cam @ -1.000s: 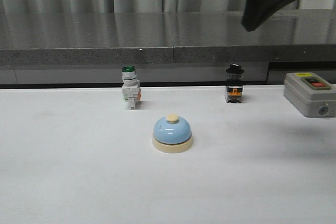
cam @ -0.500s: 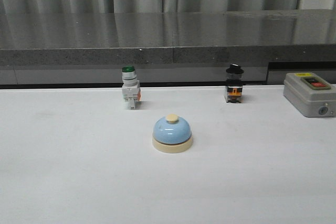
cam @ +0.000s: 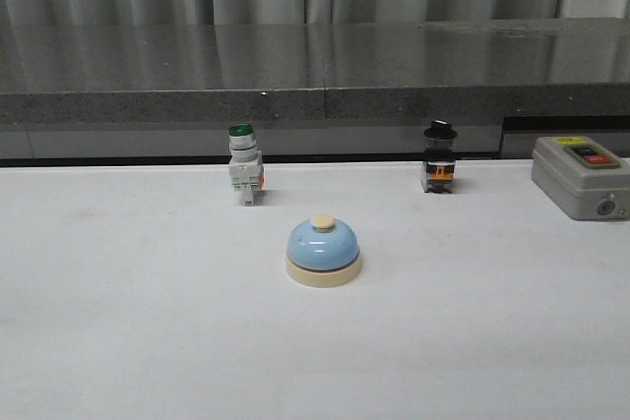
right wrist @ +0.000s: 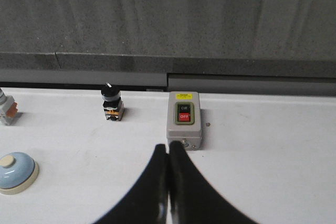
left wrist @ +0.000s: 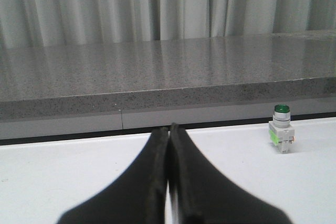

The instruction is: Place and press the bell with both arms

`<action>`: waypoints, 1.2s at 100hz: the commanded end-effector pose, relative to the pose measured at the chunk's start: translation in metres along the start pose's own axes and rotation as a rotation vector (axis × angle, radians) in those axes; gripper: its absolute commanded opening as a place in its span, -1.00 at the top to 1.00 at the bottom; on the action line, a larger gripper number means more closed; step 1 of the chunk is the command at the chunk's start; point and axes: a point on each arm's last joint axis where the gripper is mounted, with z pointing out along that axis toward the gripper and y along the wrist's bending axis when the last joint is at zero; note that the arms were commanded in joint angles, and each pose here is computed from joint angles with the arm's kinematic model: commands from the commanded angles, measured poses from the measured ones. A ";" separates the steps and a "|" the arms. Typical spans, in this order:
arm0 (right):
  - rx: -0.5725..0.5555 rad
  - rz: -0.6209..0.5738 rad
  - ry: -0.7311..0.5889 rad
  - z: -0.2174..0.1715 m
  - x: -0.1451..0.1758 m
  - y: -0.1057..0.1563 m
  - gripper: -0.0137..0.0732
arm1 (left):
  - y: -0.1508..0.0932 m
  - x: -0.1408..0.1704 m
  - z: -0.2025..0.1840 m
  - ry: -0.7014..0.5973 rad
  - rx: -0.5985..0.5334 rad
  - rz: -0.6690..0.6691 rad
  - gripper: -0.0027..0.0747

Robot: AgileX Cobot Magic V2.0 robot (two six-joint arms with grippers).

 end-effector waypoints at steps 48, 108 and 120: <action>0.008 -0.008 -0.136 -0.014 -0.007 0.000 0.82 | 0.000 0.006 -0.001 -0.066 -0.001 -0.015 0.98; 0.010 -0.007 -0.221 -0.012 0.020 -0.001 0.82 | 0.000 0.006 -0.001 -0.066 -0.001 -0.015 0.98; -0.005 -0.008 -0.258 -0.010 0.044 -0.001 0.82 | 0.000 0.006 -0.001 -0.066 -0.001 -0.015 0.98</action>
